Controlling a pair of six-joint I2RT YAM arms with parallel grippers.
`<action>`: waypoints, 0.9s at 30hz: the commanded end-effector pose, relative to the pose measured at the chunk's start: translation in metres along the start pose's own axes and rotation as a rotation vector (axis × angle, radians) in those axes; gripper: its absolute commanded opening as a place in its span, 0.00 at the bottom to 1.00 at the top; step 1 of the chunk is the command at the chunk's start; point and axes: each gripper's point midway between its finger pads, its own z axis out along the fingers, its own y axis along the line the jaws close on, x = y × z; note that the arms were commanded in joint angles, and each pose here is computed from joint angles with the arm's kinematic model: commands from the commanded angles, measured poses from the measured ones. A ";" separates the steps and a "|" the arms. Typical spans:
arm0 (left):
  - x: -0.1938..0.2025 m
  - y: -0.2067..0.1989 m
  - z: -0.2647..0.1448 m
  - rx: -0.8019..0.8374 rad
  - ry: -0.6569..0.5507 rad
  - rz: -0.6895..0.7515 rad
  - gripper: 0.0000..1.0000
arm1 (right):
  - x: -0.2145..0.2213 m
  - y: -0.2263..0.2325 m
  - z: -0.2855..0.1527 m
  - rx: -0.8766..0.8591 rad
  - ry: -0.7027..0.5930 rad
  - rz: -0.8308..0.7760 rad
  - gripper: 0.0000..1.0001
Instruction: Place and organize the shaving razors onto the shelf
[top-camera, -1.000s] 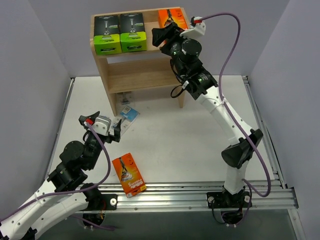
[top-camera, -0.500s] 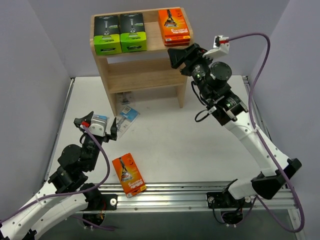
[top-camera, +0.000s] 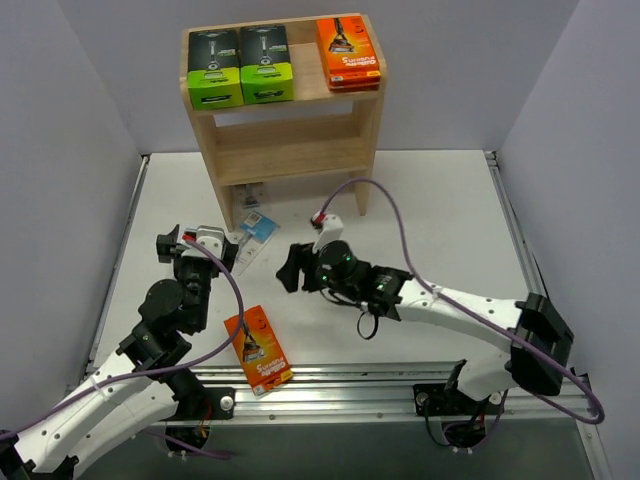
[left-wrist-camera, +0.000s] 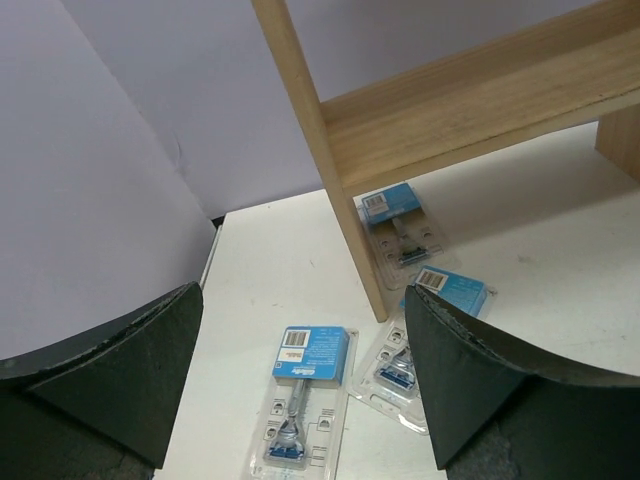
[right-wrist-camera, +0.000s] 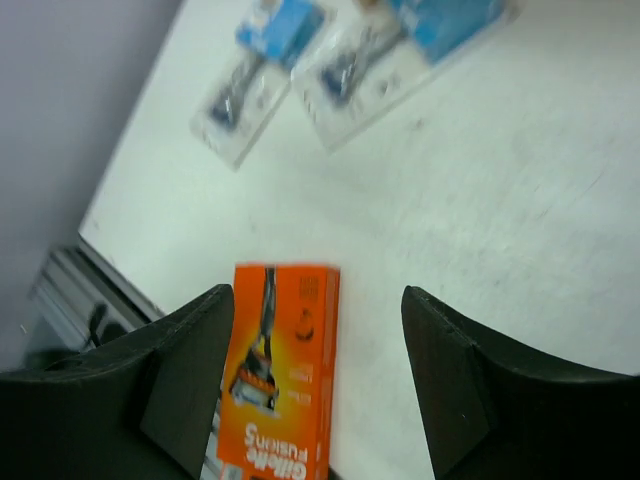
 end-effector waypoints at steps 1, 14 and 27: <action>-0.005 0.013 0.003 -0.076 -0.018 -0.015 0.90 | 0.043 0.031 0.011 -0.036 0.047 -0.053 0.63; -0.003 0.045 0.000 -0.224 -0.023 -0.039 0.94 | 0.158 0.062 -0.014 0.015 0.225 -0.148 0.68; -0.017 0.053 -0.007 -0.212 -0.065 -0.112 0.94 | 0.215 0.045 -0.043 0.069 0.197 0.284 0.55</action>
